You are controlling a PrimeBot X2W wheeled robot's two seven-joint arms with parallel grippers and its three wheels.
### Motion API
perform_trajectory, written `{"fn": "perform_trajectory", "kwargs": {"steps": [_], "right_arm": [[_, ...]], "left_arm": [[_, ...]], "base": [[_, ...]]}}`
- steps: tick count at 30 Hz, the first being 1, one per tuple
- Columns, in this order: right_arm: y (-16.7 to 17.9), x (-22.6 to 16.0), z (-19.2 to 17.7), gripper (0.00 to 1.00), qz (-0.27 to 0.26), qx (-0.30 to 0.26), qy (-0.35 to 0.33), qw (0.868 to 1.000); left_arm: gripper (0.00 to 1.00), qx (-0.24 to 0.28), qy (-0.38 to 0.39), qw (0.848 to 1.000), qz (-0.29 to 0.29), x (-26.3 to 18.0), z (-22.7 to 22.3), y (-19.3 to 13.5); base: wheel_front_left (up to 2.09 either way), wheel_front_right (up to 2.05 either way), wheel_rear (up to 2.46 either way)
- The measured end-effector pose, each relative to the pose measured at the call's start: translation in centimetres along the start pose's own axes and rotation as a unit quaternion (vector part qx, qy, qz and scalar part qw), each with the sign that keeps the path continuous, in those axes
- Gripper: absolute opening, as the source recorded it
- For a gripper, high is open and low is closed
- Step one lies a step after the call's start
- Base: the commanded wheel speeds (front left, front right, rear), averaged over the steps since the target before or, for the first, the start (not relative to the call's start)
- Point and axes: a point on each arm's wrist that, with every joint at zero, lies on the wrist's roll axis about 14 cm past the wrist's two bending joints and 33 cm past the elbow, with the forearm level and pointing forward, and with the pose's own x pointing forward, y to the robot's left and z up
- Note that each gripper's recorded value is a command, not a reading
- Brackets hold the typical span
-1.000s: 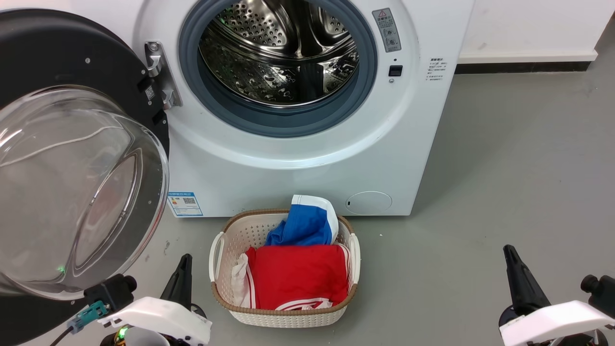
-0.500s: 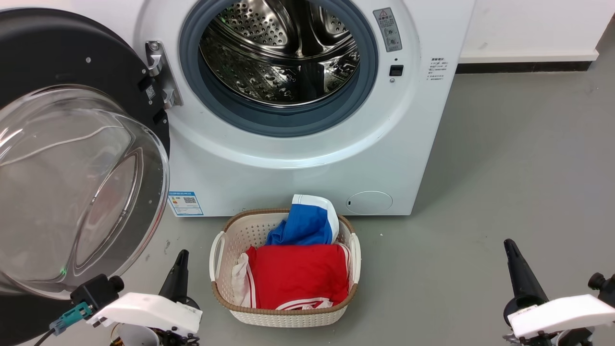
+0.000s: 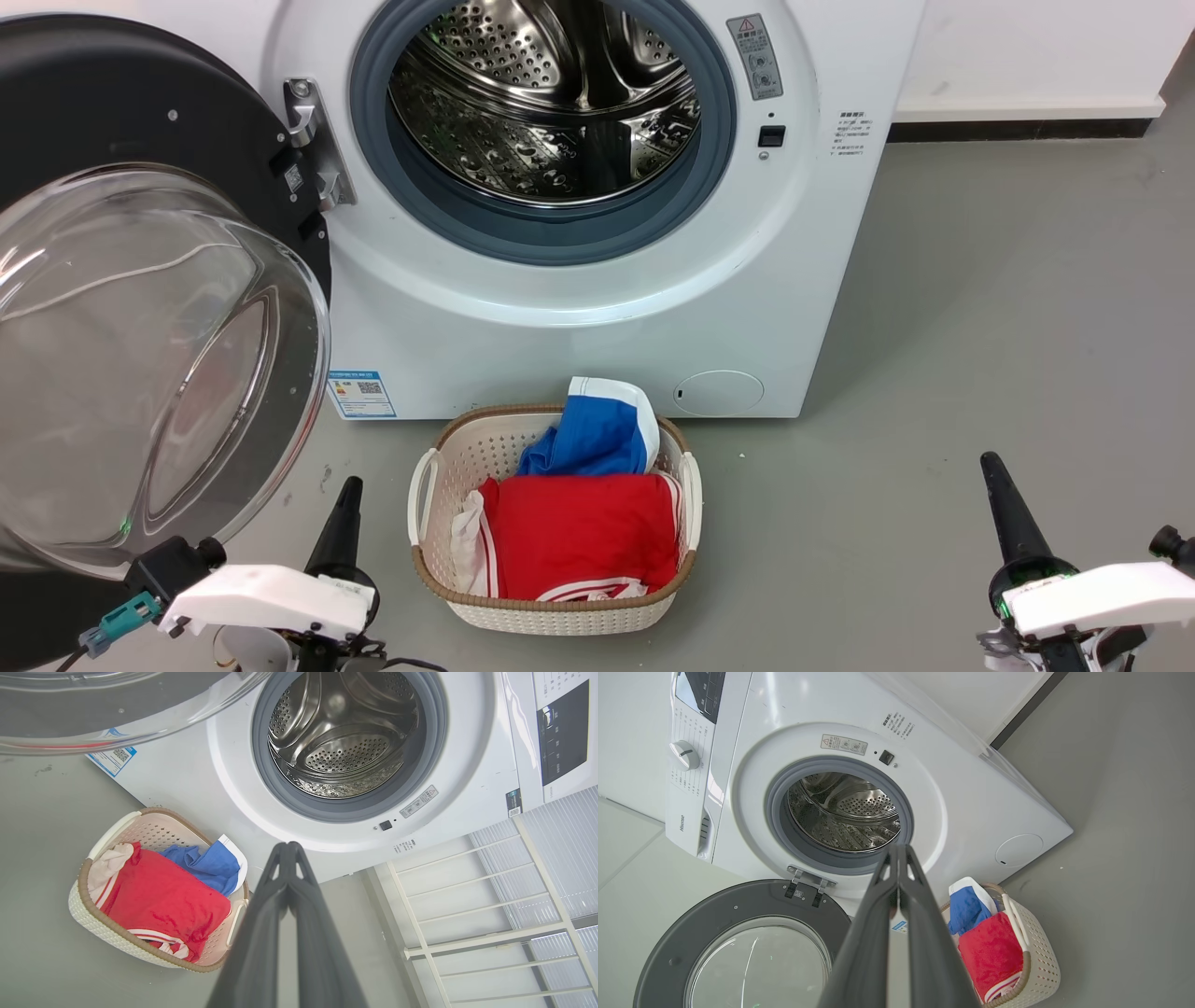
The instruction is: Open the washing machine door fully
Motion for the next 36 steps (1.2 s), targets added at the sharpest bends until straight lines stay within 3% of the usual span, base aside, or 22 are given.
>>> {"fn": "perform_trajectory", "kwargs": {"steps": [36], "right_arm": [[0.2,1.1,0.4,0.00,0.008,0.177,-0.007,0.984]], "left_arm": [[0.00,-0.178,-0.020,0.983,-0.025,0.4,1.5,-0.5]], "base": [[0.00,0.00,0.00]]}}
